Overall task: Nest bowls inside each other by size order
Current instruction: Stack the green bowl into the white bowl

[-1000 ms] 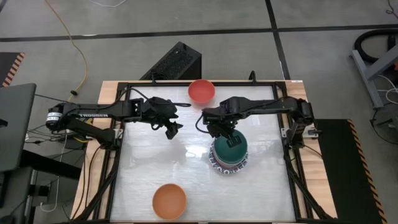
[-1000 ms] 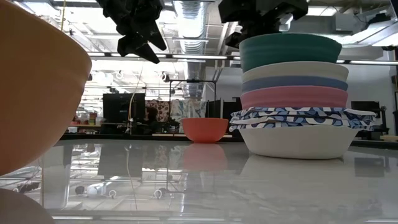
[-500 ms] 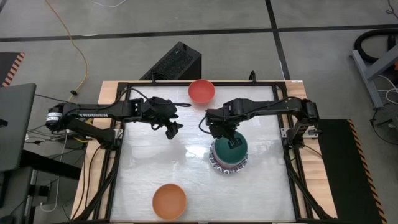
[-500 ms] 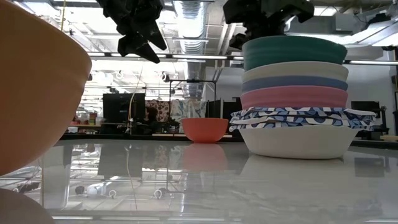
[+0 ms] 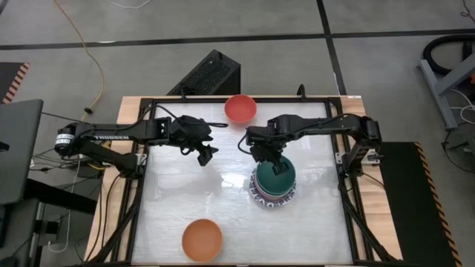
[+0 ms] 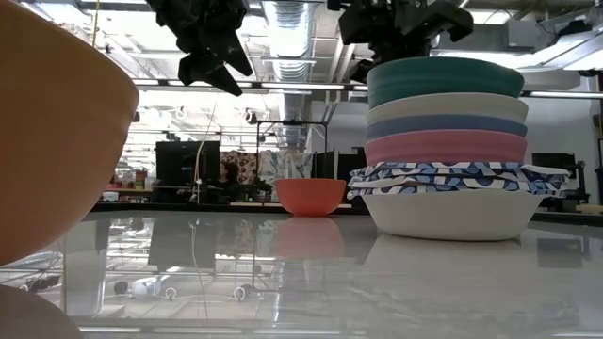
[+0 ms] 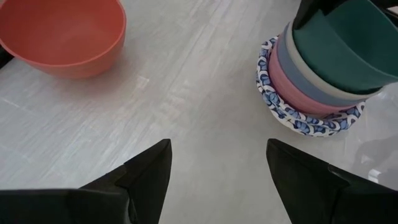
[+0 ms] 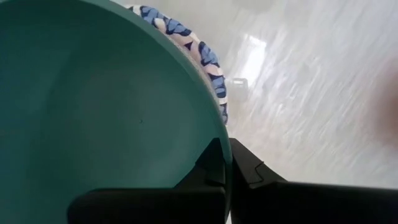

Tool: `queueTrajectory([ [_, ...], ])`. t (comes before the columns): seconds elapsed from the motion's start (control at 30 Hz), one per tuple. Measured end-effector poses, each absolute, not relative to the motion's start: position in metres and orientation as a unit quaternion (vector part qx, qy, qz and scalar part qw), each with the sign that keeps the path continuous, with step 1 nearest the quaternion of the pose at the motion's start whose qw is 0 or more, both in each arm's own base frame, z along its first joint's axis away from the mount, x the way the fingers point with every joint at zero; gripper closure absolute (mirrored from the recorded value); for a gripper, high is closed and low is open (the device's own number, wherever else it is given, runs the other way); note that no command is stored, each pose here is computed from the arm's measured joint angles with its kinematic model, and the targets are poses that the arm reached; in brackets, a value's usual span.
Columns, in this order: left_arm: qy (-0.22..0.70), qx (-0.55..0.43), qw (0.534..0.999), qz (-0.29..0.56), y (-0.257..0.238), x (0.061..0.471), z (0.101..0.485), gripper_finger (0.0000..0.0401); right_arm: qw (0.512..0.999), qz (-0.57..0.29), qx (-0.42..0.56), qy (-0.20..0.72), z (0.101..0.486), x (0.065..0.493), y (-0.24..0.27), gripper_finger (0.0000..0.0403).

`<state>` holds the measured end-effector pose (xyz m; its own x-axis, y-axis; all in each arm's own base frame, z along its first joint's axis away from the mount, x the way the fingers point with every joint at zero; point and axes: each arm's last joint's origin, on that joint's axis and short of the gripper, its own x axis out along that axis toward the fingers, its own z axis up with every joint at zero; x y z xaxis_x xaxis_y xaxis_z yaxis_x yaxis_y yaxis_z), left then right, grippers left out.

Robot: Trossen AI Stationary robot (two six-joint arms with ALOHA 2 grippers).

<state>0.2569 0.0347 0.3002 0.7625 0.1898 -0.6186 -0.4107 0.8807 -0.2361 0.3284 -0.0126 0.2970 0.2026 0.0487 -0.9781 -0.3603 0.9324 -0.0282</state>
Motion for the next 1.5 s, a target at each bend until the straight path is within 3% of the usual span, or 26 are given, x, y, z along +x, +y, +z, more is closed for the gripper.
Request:
queueTrajectory([
  [1.07, 0.304, -0.181, 0.921, 0.163, 0.035, 0.257, 0.3, 0.015, 0.761, 0.136, -0.107, 0.625, 0.275, 0.328, -0.018, 0.0391],
  [1.5, 0.303, -0.179, 0.921, 0.168, 0.035, 0.257, 0.3, 0.015, 0.764, 0.141, -0.101, 0.622, 0.277, 0.328, -0.017, 0.0337],
])
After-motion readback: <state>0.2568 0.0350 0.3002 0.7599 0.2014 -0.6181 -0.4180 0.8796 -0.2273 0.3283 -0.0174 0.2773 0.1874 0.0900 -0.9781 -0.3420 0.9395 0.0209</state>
